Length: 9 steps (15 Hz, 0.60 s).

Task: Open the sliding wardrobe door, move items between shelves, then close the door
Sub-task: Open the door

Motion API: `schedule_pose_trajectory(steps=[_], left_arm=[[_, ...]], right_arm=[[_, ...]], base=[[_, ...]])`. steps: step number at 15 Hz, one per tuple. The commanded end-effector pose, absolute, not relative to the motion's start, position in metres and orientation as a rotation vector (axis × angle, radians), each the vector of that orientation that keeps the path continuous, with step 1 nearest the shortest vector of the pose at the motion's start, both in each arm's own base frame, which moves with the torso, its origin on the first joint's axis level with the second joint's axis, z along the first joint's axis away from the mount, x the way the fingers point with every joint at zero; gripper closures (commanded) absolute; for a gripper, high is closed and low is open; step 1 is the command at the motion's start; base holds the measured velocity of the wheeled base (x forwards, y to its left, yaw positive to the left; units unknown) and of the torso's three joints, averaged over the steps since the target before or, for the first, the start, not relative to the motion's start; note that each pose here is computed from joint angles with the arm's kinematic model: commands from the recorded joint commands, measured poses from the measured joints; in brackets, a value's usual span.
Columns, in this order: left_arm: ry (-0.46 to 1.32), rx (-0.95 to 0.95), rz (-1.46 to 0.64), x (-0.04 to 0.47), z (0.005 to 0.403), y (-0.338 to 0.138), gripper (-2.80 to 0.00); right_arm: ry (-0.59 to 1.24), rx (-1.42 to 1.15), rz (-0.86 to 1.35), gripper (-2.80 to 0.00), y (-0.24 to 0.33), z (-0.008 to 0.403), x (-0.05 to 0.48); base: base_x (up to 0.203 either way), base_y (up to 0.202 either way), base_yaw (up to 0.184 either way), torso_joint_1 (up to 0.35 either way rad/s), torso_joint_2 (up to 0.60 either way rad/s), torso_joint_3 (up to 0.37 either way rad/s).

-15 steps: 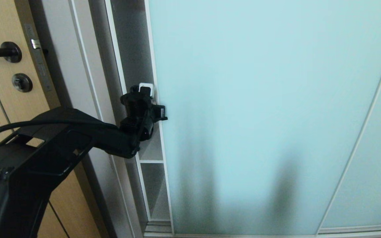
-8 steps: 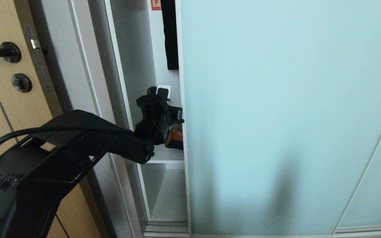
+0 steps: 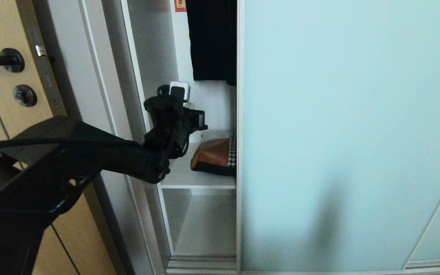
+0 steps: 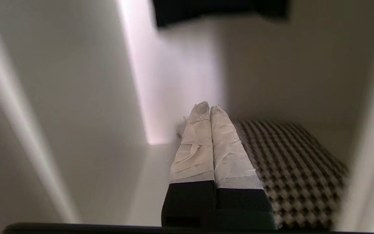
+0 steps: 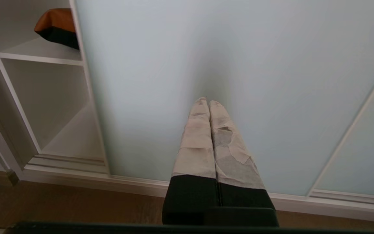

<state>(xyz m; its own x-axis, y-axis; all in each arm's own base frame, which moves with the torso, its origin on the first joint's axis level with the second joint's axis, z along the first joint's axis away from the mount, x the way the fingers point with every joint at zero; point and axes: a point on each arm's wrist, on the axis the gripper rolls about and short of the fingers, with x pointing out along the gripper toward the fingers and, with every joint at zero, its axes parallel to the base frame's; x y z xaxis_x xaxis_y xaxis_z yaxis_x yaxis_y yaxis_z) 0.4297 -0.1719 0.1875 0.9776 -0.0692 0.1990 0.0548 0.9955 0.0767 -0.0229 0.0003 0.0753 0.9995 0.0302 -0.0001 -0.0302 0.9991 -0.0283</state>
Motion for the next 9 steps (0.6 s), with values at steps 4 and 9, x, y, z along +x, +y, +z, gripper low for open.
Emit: schedule_pose_trajectory(steps=[4,9], left_arm=[[-0.289,0.037,0.026,0.368,0.260,-0.112,0.00],[-0.230,0.043,0.144,0.298,0.264,-0.068,0.00]], right_arm=[[-0.001,-0.029,0.031,0.00,0.000,0.075,-0.023],[-0.002,-0.029,0.032,0.00,0.000,0.075,-0.023]], base=[[0.000,0.000,0.000,0.000,0.00,0.000],[0.000,0.000,0.000,0.000,0.00,0.000]])
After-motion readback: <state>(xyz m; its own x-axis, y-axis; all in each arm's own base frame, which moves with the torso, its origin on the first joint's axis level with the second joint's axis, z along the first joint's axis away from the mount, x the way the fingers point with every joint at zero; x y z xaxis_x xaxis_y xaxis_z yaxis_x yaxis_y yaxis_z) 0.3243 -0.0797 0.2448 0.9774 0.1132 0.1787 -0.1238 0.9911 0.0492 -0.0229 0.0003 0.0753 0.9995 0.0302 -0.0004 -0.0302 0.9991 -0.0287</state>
